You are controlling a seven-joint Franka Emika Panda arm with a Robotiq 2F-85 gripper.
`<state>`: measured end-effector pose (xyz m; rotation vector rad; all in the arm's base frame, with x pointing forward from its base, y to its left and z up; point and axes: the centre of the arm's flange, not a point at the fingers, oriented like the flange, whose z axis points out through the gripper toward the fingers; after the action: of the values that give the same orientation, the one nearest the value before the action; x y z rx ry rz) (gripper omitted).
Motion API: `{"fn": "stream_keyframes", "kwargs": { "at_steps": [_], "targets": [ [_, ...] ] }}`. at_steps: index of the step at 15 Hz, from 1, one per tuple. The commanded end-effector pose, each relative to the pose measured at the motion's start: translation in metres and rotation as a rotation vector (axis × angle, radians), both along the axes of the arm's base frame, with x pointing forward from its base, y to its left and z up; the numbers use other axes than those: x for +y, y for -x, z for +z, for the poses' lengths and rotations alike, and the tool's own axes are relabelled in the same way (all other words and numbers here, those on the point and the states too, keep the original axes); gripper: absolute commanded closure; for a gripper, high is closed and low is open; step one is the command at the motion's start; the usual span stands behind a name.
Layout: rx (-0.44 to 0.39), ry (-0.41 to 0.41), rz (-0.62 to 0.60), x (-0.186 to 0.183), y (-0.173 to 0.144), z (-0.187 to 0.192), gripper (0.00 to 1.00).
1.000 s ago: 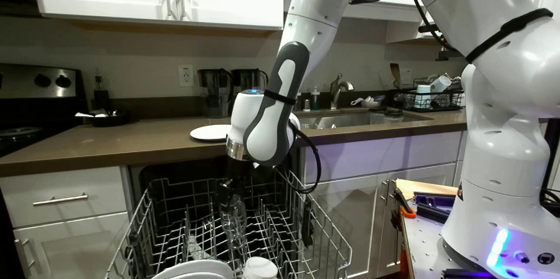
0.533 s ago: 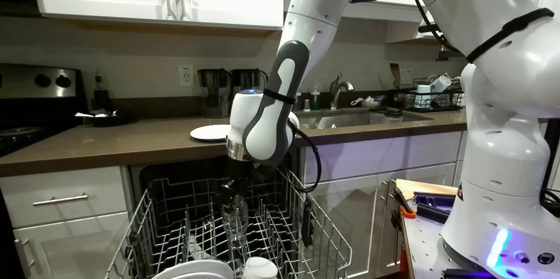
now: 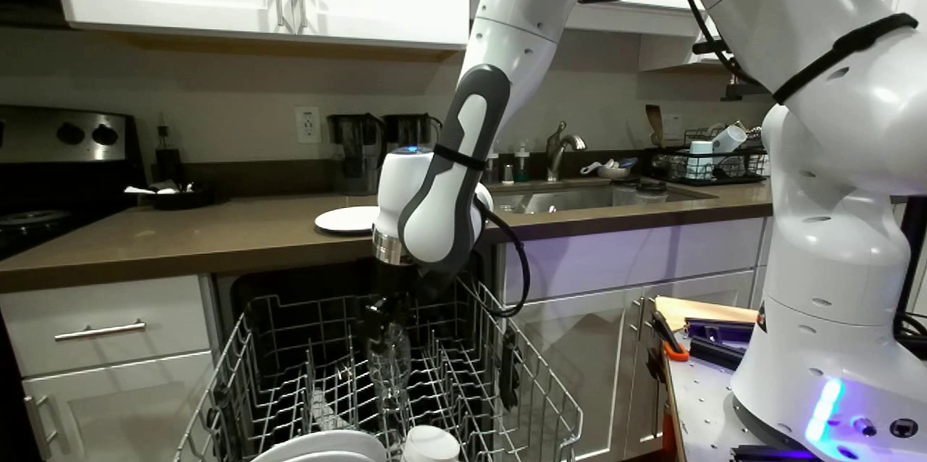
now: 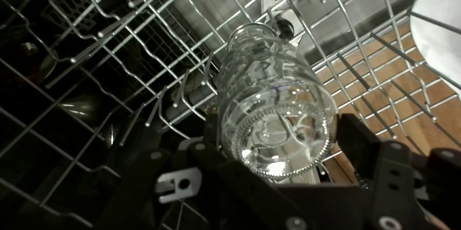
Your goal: Take the two white plates one after the other and put them vertically in the dishwasher then move the glass bottle to the right
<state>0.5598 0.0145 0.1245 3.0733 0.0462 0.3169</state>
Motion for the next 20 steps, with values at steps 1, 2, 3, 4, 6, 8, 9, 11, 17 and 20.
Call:
{"fn": "stream_keyframes", "kwargs": {
  "at_steps": [1, 2, 3, 4, 6, 8, 9, 11, 17, 20],
  "targets": [
    [0.038, 0.014, 0.016, 0.002, 0.000, -0.007, 0.19],
    [0.040, 0.014, 0.016, 0.002, 0.000, -0.007, 0.22],
    [0.043, 0.015, 0.015, 0.002, 0.000, -0.008, 0.17],
    [0.046, 0.016, 0.016, 0.002, 0.000, -0.008, 0.05],
    [0.058, 0.017, 0.015, 0.002, 0.001, -0.010, 0.00],
    [0.073, 0.020, 0.014, 0.002, 0.003, -0.015, 0.00],
    [0.075, 0.020, 0.014, 0.001, 0.003, -0.016, 0.00],
    [0.079, 0.021, 0.011, -0.001, 0.003, -0.019, 0.02],
    [0.091, 0.014, 0.008, -0.001, 0.003, -0.026, 0.01],
    [0.103, 0.004, 0.013, 0.002, 0.004, -0.033, 0.00]
  ]
}}
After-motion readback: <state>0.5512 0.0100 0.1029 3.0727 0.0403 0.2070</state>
